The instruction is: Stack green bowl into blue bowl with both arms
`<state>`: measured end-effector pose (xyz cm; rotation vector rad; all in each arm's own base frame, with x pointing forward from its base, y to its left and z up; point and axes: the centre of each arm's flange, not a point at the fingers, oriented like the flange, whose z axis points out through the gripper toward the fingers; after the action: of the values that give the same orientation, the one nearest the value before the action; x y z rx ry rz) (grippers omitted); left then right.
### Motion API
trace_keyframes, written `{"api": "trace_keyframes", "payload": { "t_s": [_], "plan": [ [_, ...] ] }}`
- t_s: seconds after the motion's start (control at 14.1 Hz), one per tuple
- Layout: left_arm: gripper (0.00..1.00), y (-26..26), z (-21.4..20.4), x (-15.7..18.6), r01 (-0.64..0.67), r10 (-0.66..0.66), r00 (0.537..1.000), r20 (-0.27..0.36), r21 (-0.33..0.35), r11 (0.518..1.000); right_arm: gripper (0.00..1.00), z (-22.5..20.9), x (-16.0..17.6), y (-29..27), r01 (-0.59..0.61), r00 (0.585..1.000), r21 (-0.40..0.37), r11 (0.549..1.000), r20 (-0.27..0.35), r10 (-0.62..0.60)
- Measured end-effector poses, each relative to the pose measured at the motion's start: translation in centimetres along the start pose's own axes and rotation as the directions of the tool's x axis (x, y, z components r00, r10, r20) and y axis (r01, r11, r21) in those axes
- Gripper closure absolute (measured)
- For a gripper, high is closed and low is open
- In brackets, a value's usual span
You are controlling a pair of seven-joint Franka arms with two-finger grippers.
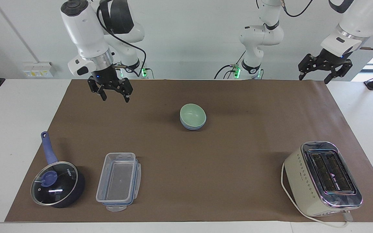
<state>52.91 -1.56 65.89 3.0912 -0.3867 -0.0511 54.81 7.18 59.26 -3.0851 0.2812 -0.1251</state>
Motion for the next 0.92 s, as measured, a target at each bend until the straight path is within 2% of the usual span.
{"api": "trace_keyframes", "payload": {
  "t_s": [0.28, 0.43, 0.92],
  "plan": [
    [0.00, -0.2, -0.3, -0.3, 0.004, -0.004, 1.000, -0.002, 0.000, 1.000, 0.00, -6.0, -1.4, 3.3, -0.037, 0.999, -0.024, 0.999, 0.009, 0.037],
    [0.00, -0.4, -0.3, -0.3, 0.009, -0.009, 1.000, -0.008, 0.001, 1.000, 0.00, -7.9, -1.9, 5.4, -0.010, 1.000, -0.032, 0.999, 0.015, 0.010],
    [0.00, -0.6, -0.5, 0.1, 0.011, -0.011, 0.999, -0.037, 0.007, 1.000, 0.00, -8.8, -2.6, 6.8, 0.010, 1.000, -0.032, 0.999, 0.024, -0.009]
  ]
}}
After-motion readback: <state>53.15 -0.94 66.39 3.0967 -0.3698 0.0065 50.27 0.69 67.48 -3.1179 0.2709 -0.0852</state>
